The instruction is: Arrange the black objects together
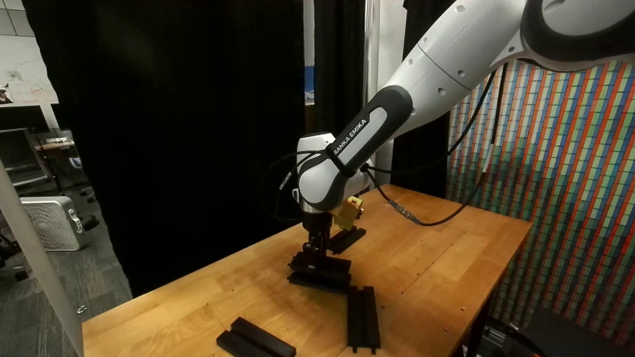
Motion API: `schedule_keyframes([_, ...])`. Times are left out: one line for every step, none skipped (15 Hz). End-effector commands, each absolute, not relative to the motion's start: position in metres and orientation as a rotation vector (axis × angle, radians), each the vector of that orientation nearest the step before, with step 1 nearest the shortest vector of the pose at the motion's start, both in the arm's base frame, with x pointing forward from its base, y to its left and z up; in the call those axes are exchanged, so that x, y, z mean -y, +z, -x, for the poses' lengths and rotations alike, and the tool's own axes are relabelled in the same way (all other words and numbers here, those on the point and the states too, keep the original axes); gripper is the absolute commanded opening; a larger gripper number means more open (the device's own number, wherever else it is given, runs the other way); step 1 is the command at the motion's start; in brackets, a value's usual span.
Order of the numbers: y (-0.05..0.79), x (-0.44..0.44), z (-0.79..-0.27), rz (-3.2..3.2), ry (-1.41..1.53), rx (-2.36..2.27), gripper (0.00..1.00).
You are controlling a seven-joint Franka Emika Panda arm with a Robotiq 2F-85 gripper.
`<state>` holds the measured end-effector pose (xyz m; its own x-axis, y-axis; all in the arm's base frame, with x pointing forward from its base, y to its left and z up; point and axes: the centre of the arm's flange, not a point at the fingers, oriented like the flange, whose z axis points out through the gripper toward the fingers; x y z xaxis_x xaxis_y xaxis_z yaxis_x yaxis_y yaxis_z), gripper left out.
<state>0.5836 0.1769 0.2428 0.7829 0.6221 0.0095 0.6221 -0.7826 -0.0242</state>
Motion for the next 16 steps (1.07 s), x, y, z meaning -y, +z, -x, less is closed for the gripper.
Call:
schedule_keyframes([0.25, -0.176, -0.584, 2.992, -0.015, 0.981, 0.46])
schedule_keyframes([0.25, -0.177, -0.58, 3.005, -0.014, 0.968, 0.46])
schedule_keyframes([0.25, -0.179, -0.578, 3.01, -0.011, 0.96, 0.46])
schedule_keyframes([0.25, -0.18, -0.576, 3.02, -0.01, 0.953, 0.46])
schedule_keyframes([0.249, -0.182, -0.573, 3.027, -0.007, 0.948, 0.46])
schedule_keyframes([0.249, -0.184, -0.572, 3.031, -0.006, 0.943, 0.46])
schedule_keyframes([0.249, -0.186, -0.57, 3.036, -0.006, 0.939, 0.46])
schedule_keyframes([0.248, -0.188, -0.568, 3.039, -0.005, 0.935, 0.46])
schedule_keyframes([0.248, -0.19, -0.567, 3.042, -0.004, 0.928, 0.46])
schedule_keyframes([0.248, -0.192, -0.565, 3.043, -0.003, 0.924, 0.46])
schedule_keyframes([0.248, -0.193, -0.563, 3.046, -0.005, 0.919, 0.46])
schedule_keyframes([0.248, -0.194, -0.562, 3.047, -0.005, 0.913, 0.46])
schedule_keyframes([0.249, -0.194, -0.559, 3.05, -0.006, 0.906, 0.46])
schedule_keyframes([0.249, -0.194, -0.558, 3.052, -0.007, 0.9, 0.46])
schedule_keyframes([0.249, -0.193, -0.556, 3.054, -0.006, 0.897, 0.46])
schedule_keyframes([0.25, -0.192, -0.555, 3.055, -0.008, 0.889, 0.46])
